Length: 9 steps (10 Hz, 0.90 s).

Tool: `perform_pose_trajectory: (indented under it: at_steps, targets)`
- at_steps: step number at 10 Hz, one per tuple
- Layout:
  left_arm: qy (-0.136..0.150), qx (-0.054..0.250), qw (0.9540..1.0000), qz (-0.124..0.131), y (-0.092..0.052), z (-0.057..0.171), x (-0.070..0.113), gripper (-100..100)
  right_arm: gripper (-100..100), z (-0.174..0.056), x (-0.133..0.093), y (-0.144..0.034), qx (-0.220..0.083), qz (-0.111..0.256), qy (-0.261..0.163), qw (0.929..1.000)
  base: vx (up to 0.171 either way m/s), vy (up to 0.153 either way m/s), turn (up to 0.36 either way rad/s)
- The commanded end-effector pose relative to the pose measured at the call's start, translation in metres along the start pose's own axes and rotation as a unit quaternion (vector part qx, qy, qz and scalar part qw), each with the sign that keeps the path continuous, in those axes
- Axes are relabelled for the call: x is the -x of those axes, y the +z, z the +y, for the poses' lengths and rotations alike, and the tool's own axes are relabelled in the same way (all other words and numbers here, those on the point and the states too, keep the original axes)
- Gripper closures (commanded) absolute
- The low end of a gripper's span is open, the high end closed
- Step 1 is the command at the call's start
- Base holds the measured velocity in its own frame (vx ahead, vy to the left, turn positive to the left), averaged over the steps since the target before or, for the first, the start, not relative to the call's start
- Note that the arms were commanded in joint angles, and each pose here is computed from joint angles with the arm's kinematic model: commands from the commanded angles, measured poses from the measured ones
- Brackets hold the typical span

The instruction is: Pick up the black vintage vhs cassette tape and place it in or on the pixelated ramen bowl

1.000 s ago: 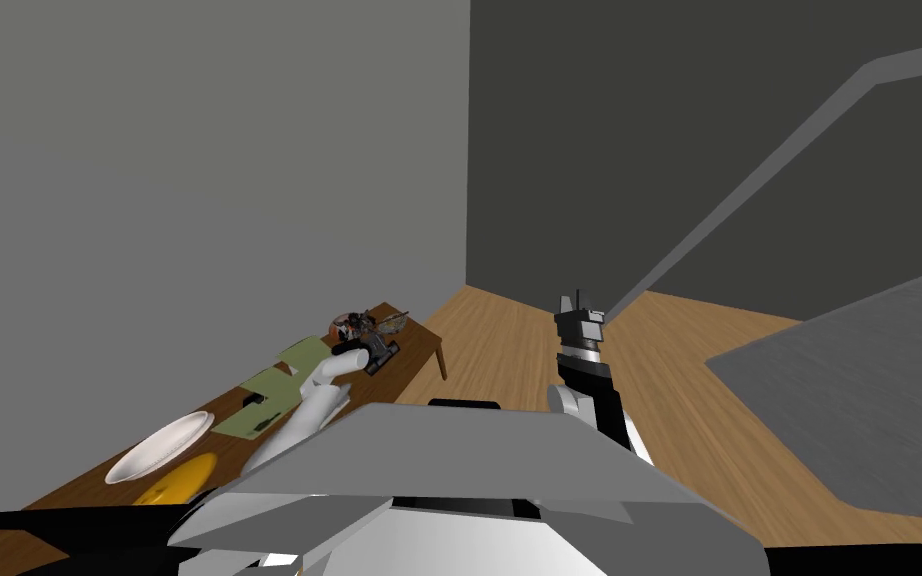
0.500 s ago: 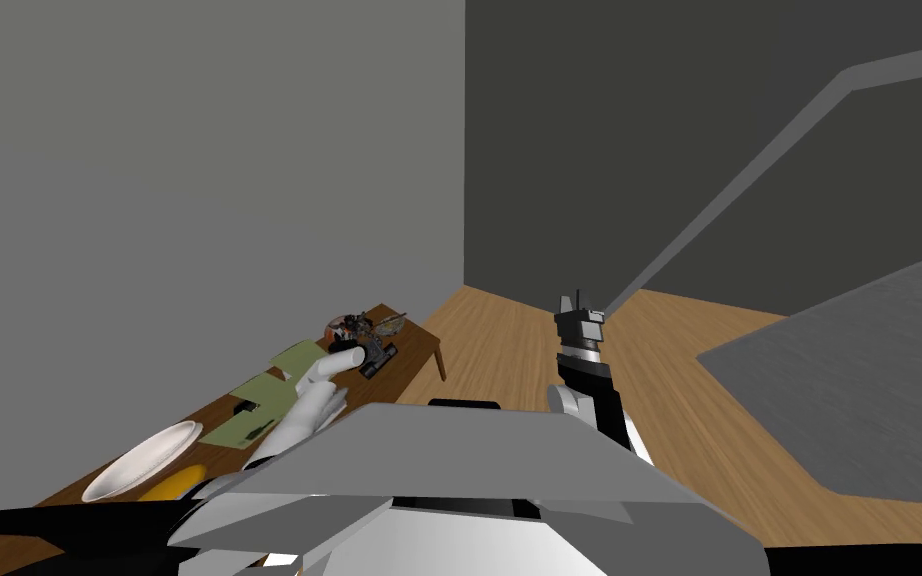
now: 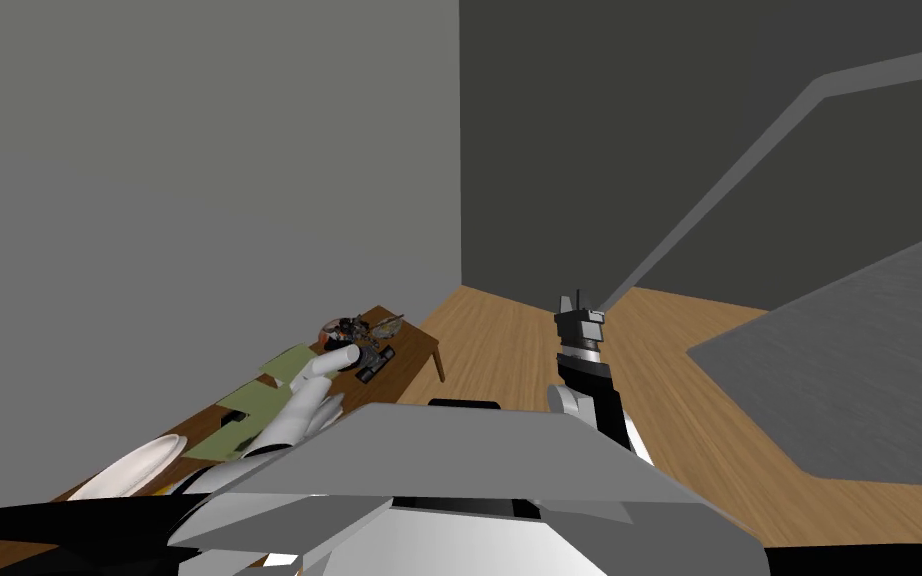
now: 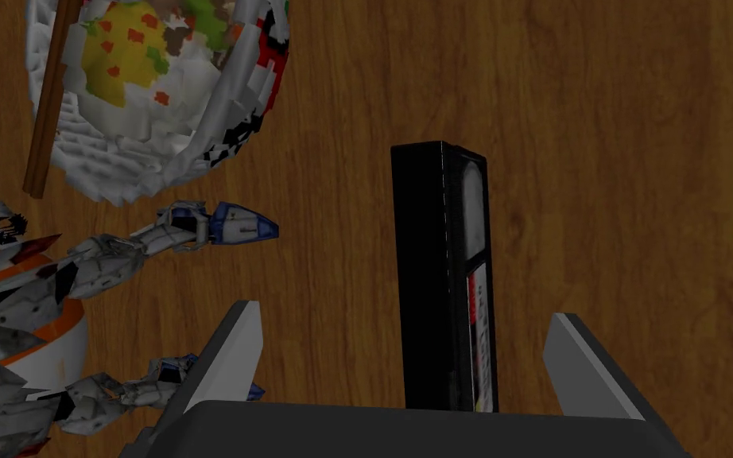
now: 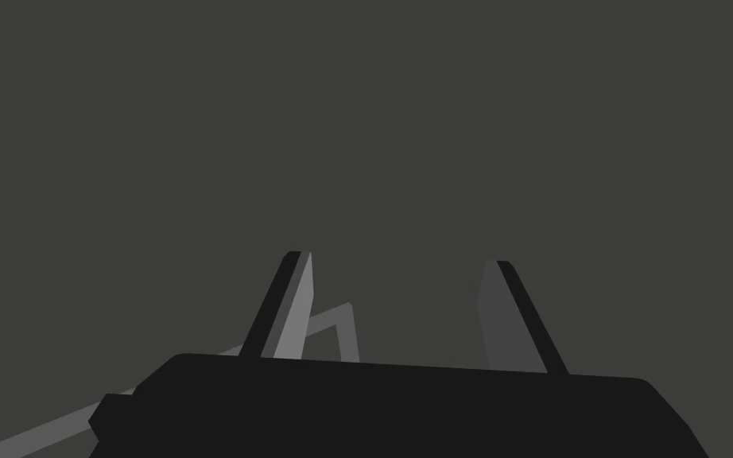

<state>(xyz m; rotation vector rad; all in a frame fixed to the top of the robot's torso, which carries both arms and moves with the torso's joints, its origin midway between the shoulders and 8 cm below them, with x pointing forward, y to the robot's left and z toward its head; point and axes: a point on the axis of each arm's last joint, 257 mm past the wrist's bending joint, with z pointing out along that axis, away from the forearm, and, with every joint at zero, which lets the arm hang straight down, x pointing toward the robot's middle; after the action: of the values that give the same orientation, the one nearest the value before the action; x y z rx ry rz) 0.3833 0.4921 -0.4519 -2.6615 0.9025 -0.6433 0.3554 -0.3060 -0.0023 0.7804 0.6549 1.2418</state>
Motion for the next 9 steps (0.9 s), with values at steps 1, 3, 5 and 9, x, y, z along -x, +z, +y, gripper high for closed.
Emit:
perform_pose_trajectory:
  at_steps: [1,3,5,9]
  targets:
    - [-0.01,0.02,0.9997,-0.012,-0.001,0.006,0.008,-100,0,0.0,0.0,0.0,0.0,0.0,0.0,1.0,0.01,0.008,-0.035]
    - [-0.027,0.042,0.9984,-0.026,-0.002,0.01,0.019,-100,0,0.0,0.0,0.0,0.0,0.0,0.0,1.0,0.012,0.007,-0.042]
    - [-0.044,0.062,0.9964,-0.038,-0.003,0.014,0.028,-100,0,0.0,0.0,0.0,0.0,0.0,0.0,1.0,0.01,0.008,-0.037]
    - [-0.086,0.111,0.9878,-0.066,-0.011,0.022,0.049,-100,0,0.0,0.0,0.0,0.0,0.0,0.0,1.0,0.01,0.008,-0.043]
